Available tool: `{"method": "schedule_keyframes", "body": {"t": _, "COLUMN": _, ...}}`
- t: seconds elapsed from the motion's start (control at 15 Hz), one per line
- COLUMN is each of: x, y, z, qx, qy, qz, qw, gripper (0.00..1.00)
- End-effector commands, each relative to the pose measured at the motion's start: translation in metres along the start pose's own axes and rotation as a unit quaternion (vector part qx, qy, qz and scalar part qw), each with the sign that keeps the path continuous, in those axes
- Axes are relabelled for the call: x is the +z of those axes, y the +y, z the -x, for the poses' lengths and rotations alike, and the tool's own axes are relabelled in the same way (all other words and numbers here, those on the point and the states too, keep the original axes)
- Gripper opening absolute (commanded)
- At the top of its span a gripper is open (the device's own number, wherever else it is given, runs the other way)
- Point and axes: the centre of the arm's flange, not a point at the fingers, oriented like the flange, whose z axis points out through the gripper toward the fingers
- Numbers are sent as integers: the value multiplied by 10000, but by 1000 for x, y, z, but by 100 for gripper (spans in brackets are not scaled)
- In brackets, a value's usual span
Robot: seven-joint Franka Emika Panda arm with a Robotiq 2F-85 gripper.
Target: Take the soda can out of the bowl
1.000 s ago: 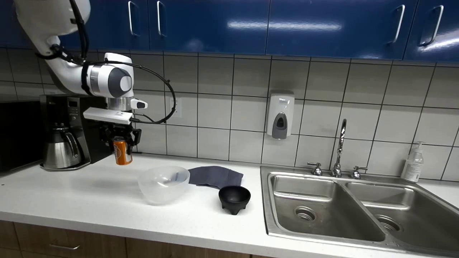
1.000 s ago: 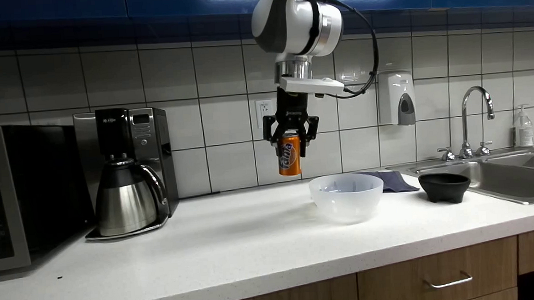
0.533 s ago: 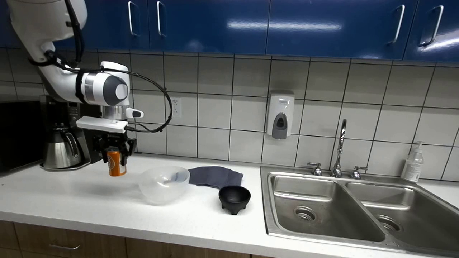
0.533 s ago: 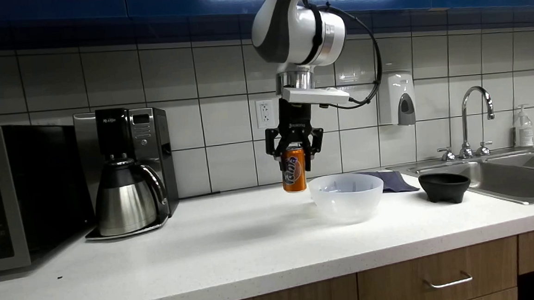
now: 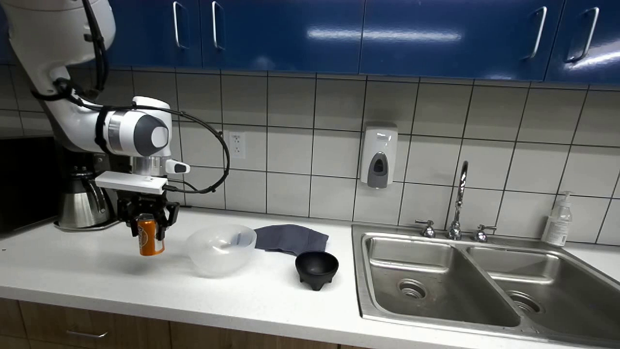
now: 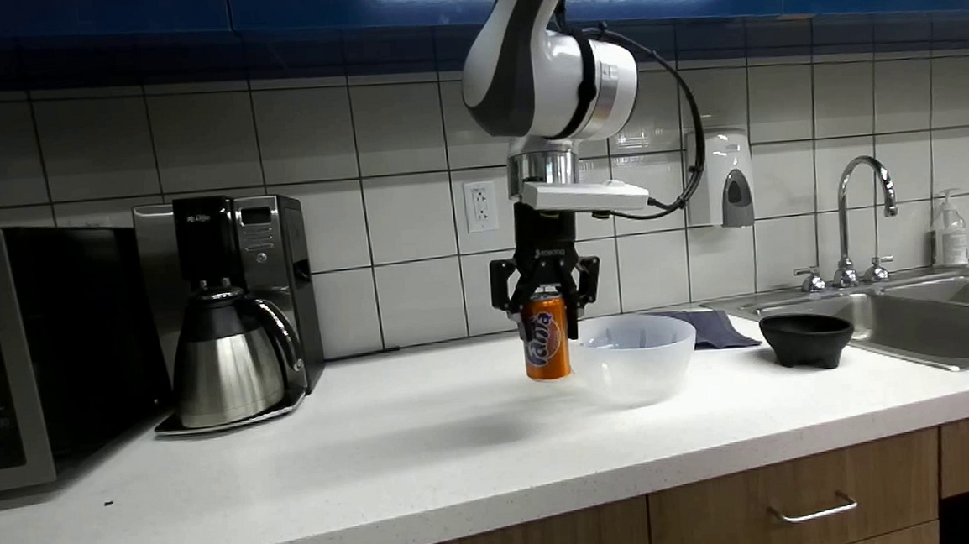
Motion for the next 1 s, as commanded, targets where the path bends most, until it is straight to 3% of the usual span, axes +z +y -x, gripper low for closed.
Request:
{"method": "schedule_keyframes", "body": {"t": 0.0, "x": 4, "y": 3, "z": 12, "qx": 21, "qy": 105, "qz": -114, "qw": 9999, "gripper": 40}}
{"method": "schedule_keyframes", "body": {"t": 0.93, "x": 33, "y": 35, "z": 30, "qx": -20, "qy": 303, "qz": -486, "qw": 9984, "gripper": 40}}
